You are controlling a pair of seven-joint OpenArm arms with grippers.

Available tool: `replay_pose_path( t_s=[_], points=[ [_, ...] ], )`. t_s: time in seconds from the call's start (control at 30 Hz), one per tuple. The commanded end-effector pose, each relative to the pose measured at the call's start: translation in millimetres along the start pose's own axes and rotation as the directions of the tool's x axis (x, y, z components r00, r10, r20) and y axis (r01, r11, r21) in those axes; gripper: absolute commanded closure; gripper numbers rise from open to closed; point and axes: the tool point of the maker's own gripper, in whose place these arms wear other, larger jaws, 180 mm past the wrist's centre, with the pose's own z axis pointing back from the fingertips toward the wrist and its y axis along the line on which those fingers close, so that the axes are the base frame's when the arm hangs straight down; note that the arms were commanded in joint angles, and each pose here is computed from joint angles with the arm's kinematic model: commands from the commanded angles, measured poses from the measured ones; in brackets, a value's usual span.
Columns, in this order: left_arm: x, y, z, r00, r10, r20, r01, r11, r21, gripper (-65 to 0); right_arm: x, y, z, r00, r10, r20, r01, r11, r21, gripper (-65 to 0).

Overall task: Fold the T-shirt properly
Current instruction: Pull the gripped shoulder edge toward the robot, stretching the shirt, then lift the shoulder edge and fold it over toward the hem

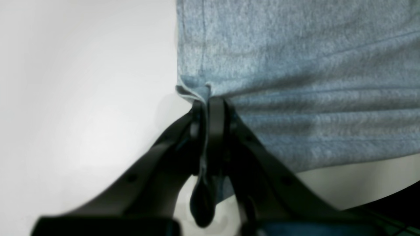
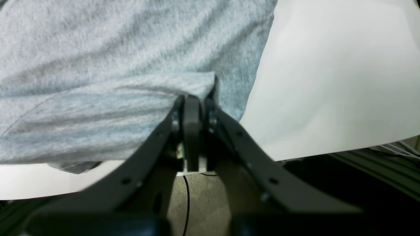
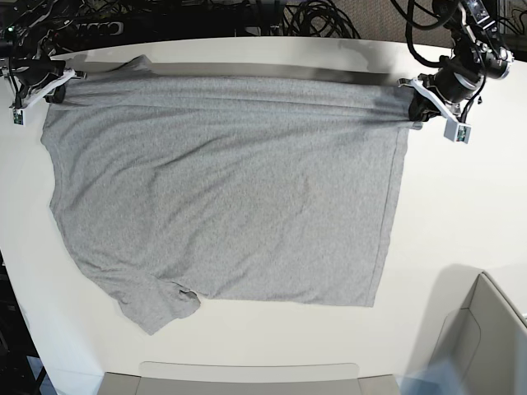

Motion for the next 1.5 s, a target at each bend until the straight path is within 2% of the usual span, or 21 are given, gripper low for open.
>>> replay_pose_path(
  t_s=[0.0,0.17,0.37,0.53,0.7,0.8,1.1,1.3,1.47],
  points=[
    [9,7,6,1.000,-0.018,0.025,0.017,1.000,0.026,0.0,9,-8,6,0.999,0.033,0.022,-0.032,0.999,-0.031,0.0],
    [9,6,5,0.999,-0.021,0.023,0.021,0.999,0.025,0.0,8,-8,6,0.999,0.032,0.020,-0.031,0.999,-0.031,0.0],
    [9,7,6,0.999,-0.022,0.024,0.021,0.999,0.027,0.0,2,-17,5,0.999,0.040,-0.031,-0.042,0.996,-0.084,0.0],
    [11,8,6,0.999,-0.026,0.026,0.025,0.999,0.028,0.0,5,-10,1,0.996,0.072,-0.046,-0.075,0.995,-0.072,0.0],
    [24,7,3,0.998,-0.032,0.054,0.030,0.999,0.025,0.0,10,-10,0,0.997,0.070,-0.029,-0.072,0.995,-0.071,0.0],
    [21,8,1,0.999,-0.027,0.024,0.026,0.999,0.023,0.0,12,-10,0,0.997,0.071,-0.025,-0.073,0.995,-0.073,0.0],
    [40,10,0,0.998,-0.046,0.039,0.045,0.999,0.028,0.0,30,-13,1,0.997,0.077,0.018,-0.075,0.994,-0.084,0.0],
    [50,11,-5,0.998,-0.036,0.058,0.035,0.999,0.020,0.0,53,-29,7,0.995,0.094,0.044,-0.087,0.985,-0.152,0.0],
    [56,14,-16,0.998,0.033,0.062,-0.034,0.999,0.010,0.0,65,-38,8,0.995,0.089,0.046,-0.078,0.976,-0.202,0.0]
  ],
)
